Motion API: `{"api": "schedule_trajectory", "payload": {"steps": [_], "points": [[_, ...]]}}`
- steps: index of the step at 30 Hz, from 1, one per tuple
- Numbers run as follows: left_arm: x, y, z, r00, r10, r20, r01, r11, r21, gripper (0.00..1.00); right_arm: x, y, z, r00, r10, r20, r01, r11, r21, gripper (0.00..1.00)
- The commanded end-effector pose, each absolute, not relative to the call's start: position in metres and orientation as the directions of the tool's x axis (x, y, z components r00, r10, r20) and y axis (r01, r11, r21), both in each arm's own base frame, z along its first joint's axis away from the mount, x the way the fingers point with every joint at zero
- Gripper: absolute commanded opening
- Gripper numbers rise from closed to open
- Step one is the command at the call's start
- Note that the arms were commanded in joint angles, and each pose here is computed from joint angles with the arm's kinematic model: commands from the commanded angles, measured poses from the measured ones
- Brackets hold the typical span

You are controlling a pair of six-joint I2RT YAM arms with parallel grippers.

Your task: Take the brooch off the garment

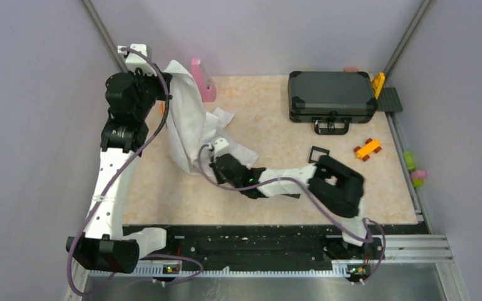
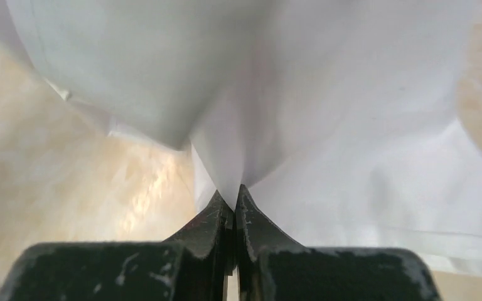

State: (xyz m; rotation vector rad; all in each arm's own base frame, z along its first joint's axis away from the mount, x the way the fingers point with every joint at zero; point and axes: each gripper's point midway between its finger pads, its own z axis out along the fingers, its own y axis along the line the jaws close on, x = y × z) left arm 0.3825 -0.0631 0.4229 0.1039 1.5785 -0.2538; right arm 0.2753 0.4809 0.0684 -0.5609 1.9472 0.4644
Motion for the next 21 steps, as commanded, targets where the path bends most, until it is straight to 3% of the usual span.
{"api": "schedule_trajectory", "payload": {"steps": [1,5,9,14,21], "points": [[0.400,-0.055,0.444,0.019,-0.126,-0.992,0.216,0.969,-0.119,0.00,0.266,0.434,0.198,-0.443,-0.023,-0.896,-0.717,0.610,0.338,0.00],[0.411,-0.050,0.452,0.022,-0.139,-0.990,0.201,0.971,-0.132,0.00,0.279,0.373,0.241,-0.474,-0.087,-0.876,-0.733,0.590,0.338,0.00],[0.411,-0.041,0.475,0.045,-0.131,-0.990,0.174,0.977,-0.122,0.00,0.318,0.316,0.321,-0.472,-0.013,-0.881,-0.745,0.541,0.391,0.00],[0.397,-0.009,0.528,0.136,-0.113,-0.984,0.084,0.991,-0.103,0.00,0.353,0.262,0.405,-0.393,0.012,-0.919,-0.726,0.610,0.318,0.00],[0.367,0.029,0.591,0.275,-0.111,-0.955,-0.027,0.992,-0.124,0.00,0.388,0.210,0.479,-0.331,0.074,-0.941,-0.655,0.700,0.286,0.00]]}}
